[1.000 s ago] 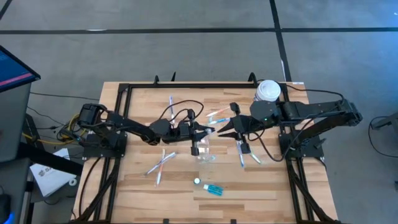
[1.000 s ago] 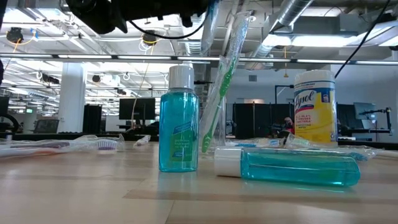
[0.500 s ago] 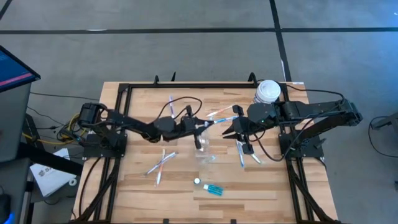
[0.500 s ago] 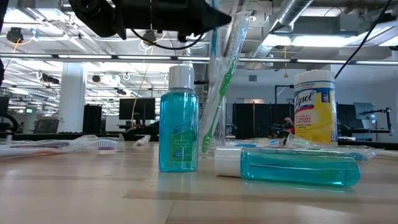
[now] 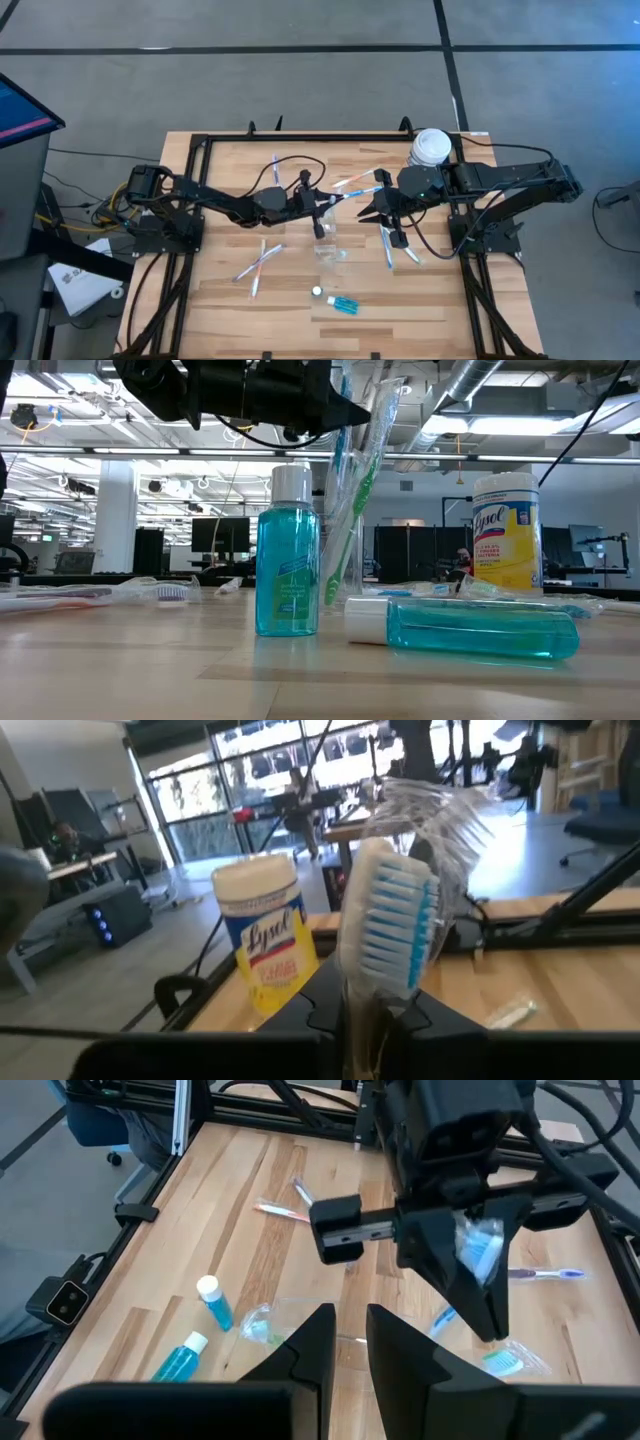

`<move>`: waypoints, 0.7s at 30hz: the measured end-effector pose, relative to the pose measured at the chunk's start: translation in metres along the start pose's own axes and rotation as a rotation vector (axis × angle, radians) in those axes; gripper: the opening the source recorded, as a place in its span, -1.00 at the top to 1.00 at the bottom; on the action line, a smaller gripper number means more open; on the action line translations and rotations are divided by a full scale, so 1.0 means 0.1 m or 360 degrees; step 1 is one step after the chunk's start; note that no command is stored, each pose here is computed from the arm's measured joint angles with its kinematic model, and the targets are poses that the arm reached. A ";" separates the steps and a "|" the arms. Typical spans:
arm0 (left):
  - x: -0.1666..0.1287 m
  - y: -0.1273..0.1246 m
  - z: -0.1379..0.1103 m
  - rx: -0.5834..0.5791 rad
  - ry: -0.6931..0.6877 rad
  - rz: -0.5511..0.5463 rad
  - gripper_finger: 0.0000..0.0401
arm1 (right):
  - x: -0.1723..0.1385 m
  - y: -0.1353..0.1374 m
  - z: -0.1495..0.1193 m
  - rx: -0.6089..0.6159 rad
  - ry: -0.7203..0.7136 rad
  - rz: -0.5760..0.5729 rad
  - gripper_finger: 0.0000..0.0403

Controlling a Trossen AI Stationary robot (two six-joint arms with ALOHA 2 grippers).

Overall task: Pick & Place toothbrushing station
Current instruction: Put the bottom right blue toothbrush into the transparent organizer

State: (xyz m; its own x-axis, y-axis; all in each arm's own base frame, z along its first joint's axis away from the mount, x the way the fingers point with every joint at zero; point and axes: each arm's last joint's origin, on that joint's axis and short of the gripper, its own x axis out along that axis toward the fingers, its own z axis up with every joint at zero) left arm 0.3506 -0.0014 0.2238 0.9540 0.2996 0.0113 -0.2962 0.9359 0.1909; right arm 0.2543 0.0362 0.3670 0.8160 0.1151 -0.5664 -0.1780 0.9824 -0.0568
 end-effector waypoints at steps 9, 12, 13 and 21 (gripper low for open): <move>0.00 -0.01 -0.05 -0.0016 0.0088 -0.0007 0.91 | 0.00 0.00 0.00 -0.0003 0.0007 0.0001 0.74; -0.02 -0.01 -0.11 -0.0040 0.0133 -0.0011 0.88 | 0.00 0.00 -0.02 -0.0002 0.0023 0.0002 0.74; -0.03 0.00 -0.14 -0.0051 0.0145 -0.0010 0.88 | 0.00 0.00 -0.02 -0.0002 0.0028 0.0002 0.74; -0.10 0.09 -0.34 -0.0136 0.0246 0.0038 0.92 | 0.00 0.00 -0.02 -0.0002 0.0035 0.0002 0.74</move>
State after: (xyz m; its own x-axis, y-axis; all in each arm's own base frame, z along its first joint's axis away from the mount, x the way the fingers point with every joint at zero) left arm 0.3364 0.0108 0.1917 0.9300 0.3408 -0.1375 -0.3279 0.9385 0.1081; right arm 0.2533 0.0360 0.3650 0.8034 0.1134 -0.5845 -0.1801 0.9820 -0.0571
